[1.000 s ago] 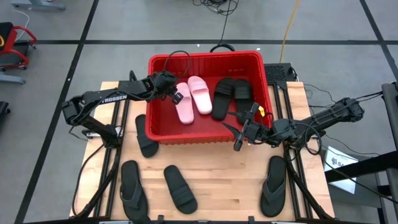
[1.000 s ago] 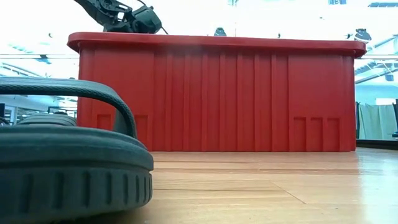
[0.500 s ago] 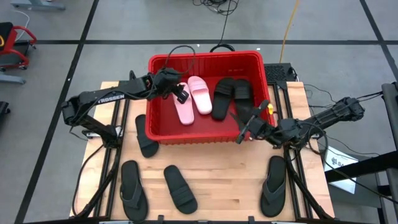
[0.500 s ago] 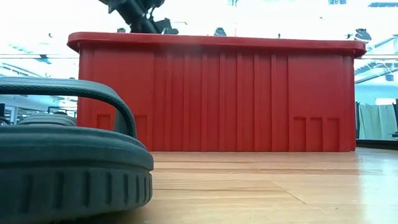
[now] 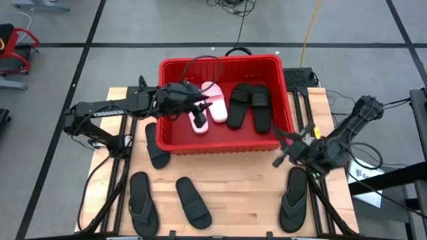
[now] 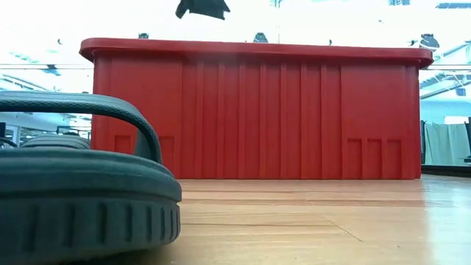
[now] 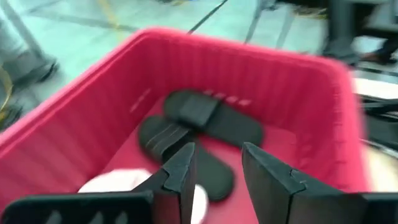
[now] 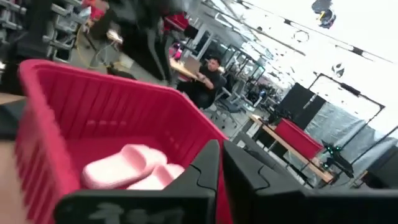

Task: Pick and place slides into bin
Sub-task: Put the black slipper into the red bin

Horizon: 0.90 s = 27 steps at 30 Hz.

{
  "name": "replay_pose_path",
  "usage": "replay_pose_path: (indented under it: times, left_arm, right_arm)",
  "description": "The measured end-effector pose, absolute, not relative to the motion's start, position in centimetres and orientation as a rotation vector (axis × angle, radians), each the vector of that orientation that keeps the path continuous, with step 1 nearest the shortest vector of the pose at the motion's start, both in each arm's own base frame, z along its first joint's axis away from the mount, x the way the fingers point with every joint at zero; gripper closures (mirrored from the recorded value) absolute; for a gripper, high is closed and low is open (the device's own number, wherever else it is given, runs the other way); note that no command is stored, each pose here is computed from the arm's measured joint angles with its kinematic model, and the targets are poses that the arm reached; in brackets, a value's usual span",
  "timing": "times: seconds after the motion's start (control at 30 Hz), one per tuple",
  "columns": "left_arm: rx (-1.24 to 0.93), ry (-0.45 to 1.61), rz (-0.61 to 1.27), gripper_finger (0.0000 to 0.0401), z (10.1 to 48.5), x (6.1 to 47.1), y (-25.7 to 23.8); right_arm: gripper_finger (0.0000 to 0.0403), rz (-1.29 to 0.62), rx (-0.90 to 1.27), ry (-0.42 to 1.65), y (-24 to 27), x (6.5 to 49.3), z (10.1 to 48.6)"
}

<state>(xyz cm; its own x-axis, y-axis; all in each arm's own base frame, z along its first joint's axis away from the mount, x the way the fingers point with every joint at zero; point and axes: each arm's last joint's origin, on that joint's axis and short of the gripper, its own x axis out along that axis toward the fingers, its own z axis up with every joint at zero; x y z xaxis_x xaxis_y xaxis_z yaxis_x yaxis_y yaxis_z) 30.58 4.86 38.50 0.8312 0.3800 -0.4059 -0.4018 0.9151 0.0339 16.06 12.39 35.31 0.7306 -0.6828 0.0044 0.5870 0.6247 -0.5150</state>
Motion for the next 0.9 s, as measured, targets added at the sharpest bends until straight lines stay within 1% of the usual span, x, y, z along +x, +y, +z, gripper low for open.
replay_pose_path:
  times: [0.23, 0.4, 0.63, 0.73, 0.9]
  left_arm:
    - [-0.028, 0.352, 0.297, 0.0275, 40.4, 30.8, 1.3]
    - [-0.011, 0.346, 0.256, 0.0275, 40.4, 30.9, -0.6]
    - [-0.002, 0.342, 0.252, 0.0275, 40.4, 30.8, -2.2]
    - [-0.002, 0.341, 0.238, 0.0275, 40.4, 30.8, -2.7]
    - [0.001, 0.340, 0.219, 0.0275, 40.4, 30.7, -3.4]
  right_arm:
    - [0.0402, -0.521, -0.444, 0.120, 15.7, 12.6, 35.6]
    - [0.0402, -0.378, -0.361, 0.070, 17.5, 10.1, 35.3]
    - [0.0403, -0.213, -0.244, 0.026, 19.0, 7.1, 32.3]
    - [0.0403, -0.161, -0.140, 0.010, 19.2, 6.3, 30.7]
    - [0.0403, 0.006, 0.027, -0.010, 19.6, 5.6, 29.0]
